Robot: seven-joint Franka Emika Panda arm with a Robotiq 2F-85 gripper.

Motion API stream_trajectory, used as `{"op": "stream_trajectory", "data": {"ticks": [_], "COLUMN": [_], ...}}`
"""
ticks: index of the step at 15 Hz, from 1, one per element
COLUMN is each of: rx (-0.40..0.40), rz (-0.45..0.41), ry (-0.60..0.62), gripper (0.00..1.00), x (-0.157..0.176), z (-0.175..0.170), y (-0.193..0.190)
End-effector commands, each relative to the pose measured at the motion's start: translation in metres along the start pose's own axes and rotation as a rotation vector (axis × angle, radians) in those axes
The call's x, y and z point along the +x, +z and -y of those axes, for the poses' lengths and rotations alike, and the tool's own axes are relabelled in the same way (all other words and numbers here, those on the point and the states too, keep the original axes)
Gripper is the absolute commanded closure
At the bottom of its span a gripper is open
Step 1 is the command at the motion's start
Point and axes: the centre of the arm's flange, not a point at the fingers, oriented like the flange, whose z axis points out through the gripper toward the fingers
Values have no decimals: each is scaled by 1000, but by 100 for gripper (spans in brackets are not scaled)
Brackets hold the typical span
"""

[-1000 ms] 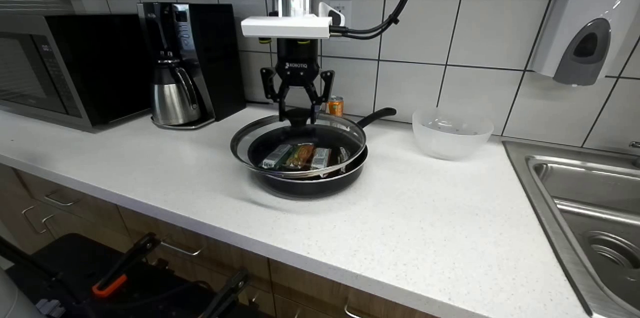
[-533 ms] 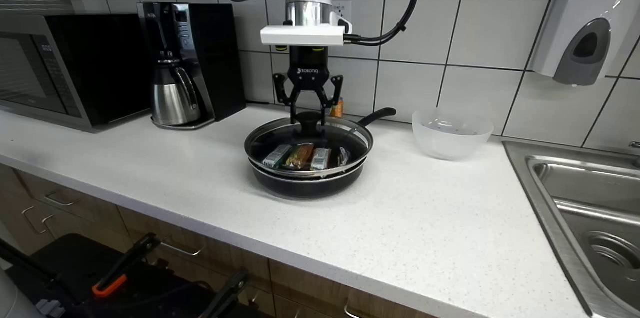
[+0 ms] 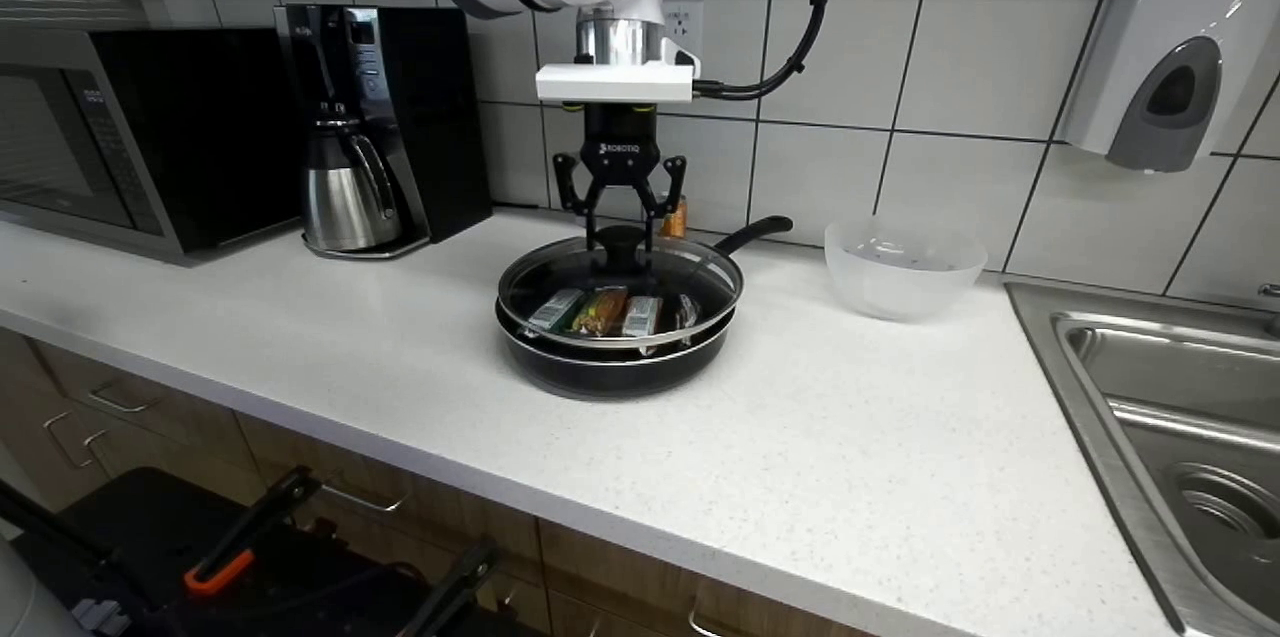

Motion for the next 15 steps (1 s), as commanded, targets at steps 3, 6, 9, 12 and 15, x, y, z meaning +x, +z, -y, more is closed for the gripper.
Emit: {"op": "stream_trajectory", "data": {"ticks": [3,6,9,12,15], "rx": [13,26,26,25,28], "rz": [-21,-8,-6,-3,2], "ry": [-47,-33,-23,-19,-15], "gripper": [61,61,61,61,61], "x": [19,16,14,11,9], "z": [2,2,-2,-4,-4], "y": [-11,-3,0,1,3]}}
